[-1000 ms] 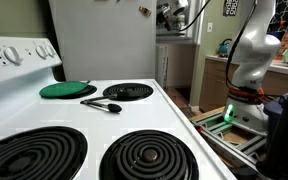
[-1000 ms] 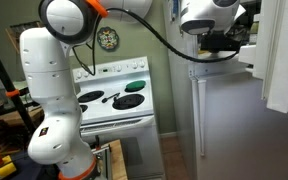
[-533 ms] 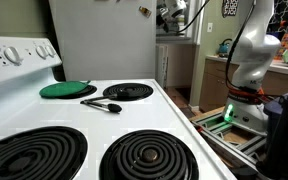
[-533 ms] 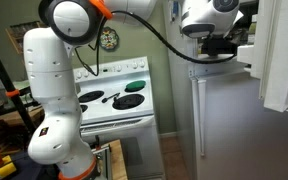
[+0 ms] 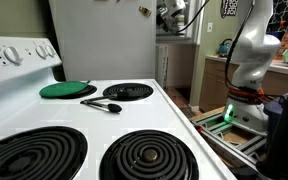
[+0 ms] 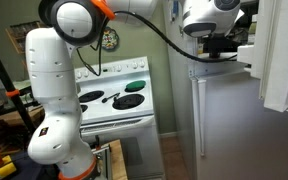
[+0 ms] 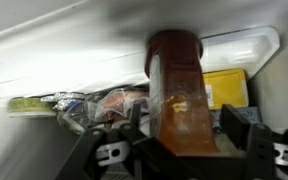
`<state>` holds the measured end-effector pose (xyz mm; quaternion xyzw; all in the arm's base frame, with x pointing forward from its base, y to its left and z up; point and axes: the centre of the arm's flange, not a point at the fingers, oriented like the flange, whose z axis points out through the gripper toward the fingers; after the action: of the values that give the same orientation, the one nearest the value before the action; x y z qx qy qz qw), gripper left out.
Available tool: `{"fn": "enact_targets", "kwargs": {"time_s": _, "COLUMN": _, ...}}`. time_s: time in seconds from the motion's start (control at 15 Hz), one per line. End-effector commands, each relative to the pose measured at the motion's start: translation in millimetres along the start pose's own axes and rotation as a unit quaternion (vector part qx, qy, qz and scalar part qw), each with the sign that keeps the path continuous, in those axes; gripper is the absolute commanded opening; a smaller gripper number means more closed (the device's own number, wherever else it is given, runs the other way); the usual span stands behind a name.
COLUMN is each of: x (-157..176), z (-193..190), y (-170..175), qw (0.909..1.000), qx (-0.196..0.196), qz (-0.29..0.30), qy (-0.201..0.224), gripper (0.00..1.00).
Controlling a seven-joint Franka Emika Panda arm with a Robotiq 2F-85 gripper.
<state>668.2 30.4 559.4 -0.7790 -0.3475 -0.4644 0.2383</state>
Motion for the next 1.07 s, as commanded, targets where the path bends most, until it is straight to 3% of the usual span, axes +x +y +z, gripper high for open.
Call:
{"fn": "enact_targets", "kwargs": {"time_s": 0.0, "x": 8, "z": -14, "y": 9, "qw": 0.9999, "qx": -0.002, "qz": -0.010, "qy": 0.003, "gripper": 1.00}}
{"fn": "enact_targets", "kwargs": {"time_s": 0.4, "x": 12, "z": -17, "y": 10, "qw": 0.9999, "qx": -0.001, "qz": -0.014, "qy": 0.004, "gripper": 1.00}}
{"fn": "enact_targets", "kwargs": {"time_s": 1.0, "x": 5, "z": -53, "y": 29, "qw": 0.9998, "qx": -0.001, "qz": -0.017, "qy": -0.011, "gripper": 1.00}}
